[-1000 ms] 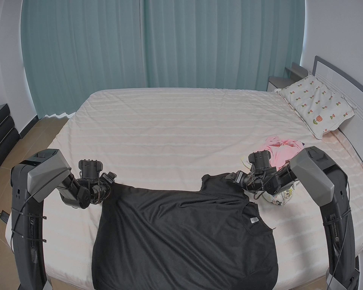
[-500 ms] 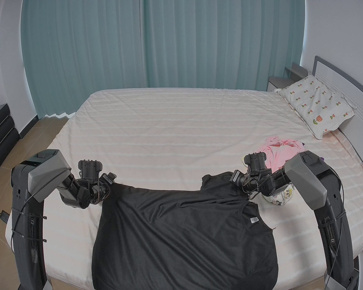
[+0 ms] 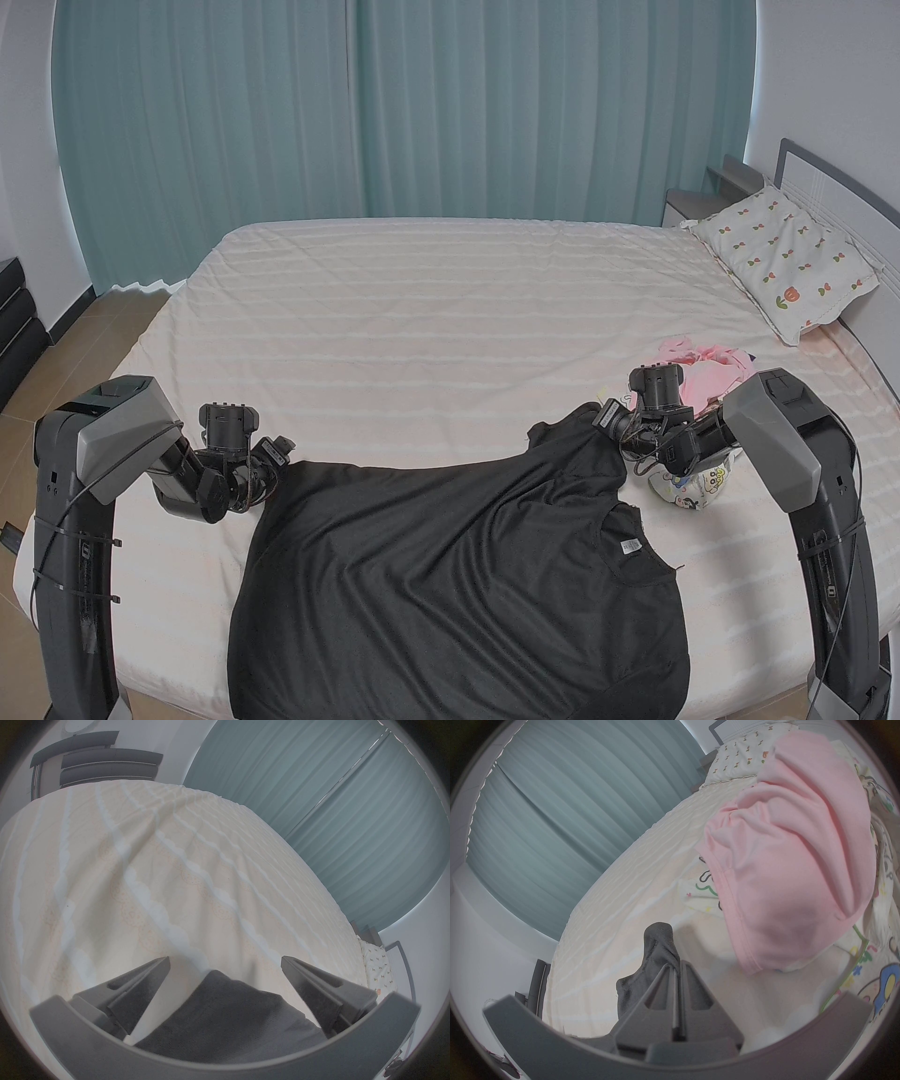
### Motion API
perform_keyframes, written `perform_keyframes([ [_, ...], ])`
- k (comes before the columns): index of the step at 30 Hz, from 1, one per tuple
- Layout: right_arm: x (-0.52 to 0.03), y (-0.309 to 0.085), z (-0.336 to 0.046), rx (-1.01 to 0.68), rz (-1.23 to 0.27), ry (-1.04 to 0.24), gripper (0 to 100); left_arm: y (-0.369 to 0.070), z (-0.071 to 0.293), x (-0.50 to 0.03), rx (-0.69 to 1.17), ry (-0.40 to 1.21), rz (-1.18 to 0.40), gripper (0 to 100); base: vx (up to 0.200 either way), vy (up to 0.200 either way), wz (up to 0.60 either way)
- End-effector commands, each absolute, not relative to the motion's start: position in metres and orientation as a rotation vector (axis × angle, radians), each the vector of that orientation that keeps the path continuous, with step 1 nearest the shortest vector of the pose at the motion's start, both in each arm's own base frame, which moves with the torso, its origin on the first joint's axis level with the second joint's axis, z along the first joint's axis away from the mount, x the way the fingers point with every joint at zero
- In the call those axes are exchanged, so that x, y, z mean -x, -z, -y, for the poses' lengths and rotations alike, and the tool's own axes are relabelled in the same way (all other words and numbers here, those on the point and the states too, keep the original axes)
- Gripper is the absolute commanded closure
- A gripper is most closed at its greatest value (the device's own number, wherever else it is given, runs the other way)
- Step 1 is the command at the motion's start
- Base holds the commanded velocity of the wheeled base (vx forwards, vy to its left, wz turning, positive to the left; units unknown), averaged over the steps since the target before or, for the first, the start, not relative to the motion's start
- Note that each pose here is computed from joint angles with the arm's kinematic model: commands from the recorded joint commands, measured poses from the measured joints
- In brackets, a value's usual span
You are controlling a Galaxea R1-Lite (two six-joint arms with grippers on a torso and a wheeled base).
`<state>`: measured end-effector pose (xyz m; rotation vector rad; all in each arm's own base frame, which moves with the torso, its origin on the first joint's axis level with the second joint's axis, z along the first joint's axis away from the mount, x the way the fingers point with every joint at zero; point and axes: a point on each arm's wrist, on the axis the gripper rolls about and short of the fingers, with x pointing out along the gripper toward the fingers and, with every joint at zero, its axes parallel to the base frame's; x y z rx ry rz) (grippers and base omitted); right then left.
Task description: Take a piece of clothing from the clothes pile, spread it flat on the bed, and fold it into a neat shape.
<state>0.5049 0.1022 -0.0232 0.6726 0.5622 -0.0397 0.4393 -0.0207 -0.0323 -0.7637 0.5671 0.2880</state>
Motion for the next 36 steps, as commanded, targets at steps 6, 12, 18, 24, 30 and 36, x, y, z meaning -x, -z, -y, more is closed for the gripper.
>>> perform_keyframes([
  [6, -0.505, 0.022, -0.104, -0.671, -0.561, 0.035, 100, 0.034, 0.033, -0.441, 0.749, -0.261, -0.575, 0, 0.0, 0.0, 0.0],
  [12, -0.504, 0.023, -0.104, -0.673, -0.565, 0.038, 100, 0.046, 0.035, -0.444, 0.682, -0.251, -0.593, 100, 0.0, 0.0, 0.0],
  [18, -0.507, 0.013, -0.102, -0.681, -0.523, 0.031, 100, 0.037, 0.024, -0.456, 0.686, -0.28, -0.529, 100, 0.0, 0.0, 0.0],
  [24, -0.512, -0.007, -0.101, -0.697, -0.393, -0.005, 100, 0.011, 0.009, -0.481, 0.687, -0.338, -0.376, 100, 0.0, 0.0, 0.0],
  [30, -0.518, -0.006, -0.104, -0.698, -0.331, -0.036, 100, 0.013, 0.011, -0.492, 0.67, -0.328, -0.368, 100, 0.0, 0.0, 0.0],
  [36, -0.525, 0.003, -0.105, -0.687, -0.315, -0.041, 100, 0.028, 0.01, -0.504, 0.654, -0.355, -0.358, 100, 0.0, 0.0, 0.0],
])
